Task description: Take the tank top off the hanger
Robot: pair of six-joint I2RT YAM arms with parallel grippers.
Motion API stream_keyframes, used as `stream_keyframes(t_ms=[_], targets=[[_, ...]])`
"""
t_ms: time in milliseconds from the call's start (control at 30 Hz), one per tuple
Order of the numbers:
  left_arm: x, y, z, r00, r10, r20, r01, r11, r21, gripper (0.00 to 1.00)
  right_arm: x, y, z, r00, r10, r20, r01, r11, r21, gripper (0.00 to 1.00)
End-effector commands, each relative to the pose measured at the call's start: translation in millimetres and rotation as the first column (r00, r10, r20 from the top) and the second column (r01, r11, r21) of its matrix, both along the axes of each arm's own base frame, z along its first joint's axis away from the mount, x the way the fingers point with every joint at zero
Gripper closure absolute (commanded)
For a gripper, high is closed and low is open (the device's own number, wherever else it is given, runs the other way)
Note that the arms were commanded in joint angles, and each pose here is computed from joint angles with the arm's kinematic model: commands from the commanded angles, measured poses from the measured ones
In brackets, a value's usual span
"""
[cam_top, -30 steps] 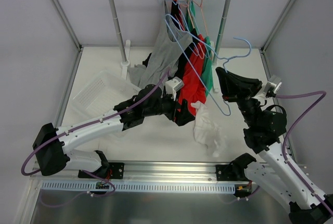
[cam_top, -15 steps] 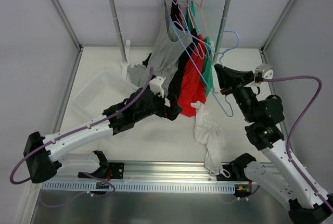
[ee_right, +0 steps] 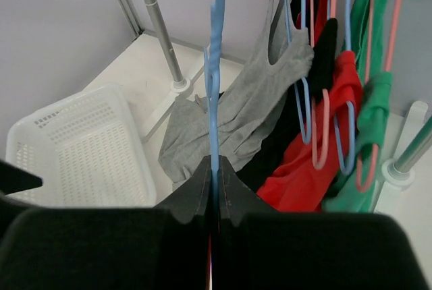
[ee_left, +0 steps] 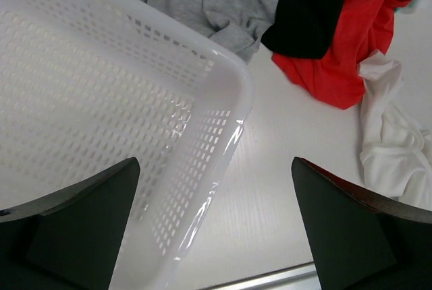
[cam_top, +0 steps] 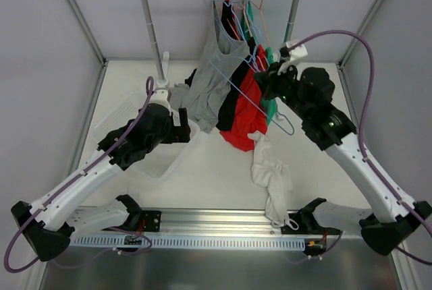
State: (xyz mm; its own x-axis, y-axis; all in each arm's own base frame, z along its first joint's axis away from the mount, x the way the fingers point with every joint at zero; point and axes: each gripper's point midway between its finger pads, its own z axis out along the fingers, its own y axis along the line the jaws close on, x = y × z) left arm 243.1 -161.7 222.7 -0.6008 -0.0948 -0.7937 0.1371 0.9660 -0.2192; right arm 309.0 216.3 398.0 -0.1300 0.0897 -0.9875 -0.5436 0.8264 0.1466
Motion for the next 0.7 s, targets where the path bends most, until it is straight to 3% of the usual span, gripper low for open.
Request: stream_keyframes(t_ms=[0, 67, 133, 167, 200, 400, 433, 667], targets=[[-24, 26, 16, 0.998, 0.001, -0.059, 0.004, 0.997, 0.083, 0.01, 20, 12, 32, 0.998, -0.032, 0.063, 0.035, 0.998, -0.043, 1.00], [-33, 35, 24, 0.998, -0.008, -0.056, 0.013, 0.995, 0.096, 0.01, 43, 26, 25, 0.998, -0.044, 0.043, 0.047, 0.996, -0.072, 1.00], [-41, 45, 26, 0.998, -0.018, -0.055, 0.025, 0.992, 0.125, 0.01, 56, 33, 49, 0.996, -0.045, 0.082, 0.050, 0.996, -0.069, 1.00], [-46, 50, 30, 0.999, -0.043, -0.032, 0.047, 0.990, 0.136, 0.01, 71, 44, 34, 0.998, -0.043, 0.053, 0.049, 0.993, -0.106, 1.00], [-49, 53, 23, 0.998, -0.056, -0.038, 0.061, 0.987, 0.151, 0.01, 76, 45, 56, 0.995, -0.050, 0.088, 0.058, 0.994, -0.088, 1.00], [-57, 80, -10, 1.000, 0.019, -0.011, -0.016, 0.980, 0.197, 0.01, 121, 71, 52, 0.994, -0.048, 0.094, 0.062, 0.987, -0.147, 1.00], [-57, 83, -13, 0.999, 0.035, -0.001, -0.034, 0.978, 0.204, 0.02, 124, 73, 71, 0.991, -0.042, 0.126, 0.057, 0.991, -0.122, 1.00], [-57, 79, -16, 1.000, 0.015, 0.003, -0.015, 0.982, 0.188, 0.01, 170, 83, 86, 0.983, -0.056, 0.175, 0.072, 0.994, -0.085, 1.00]])
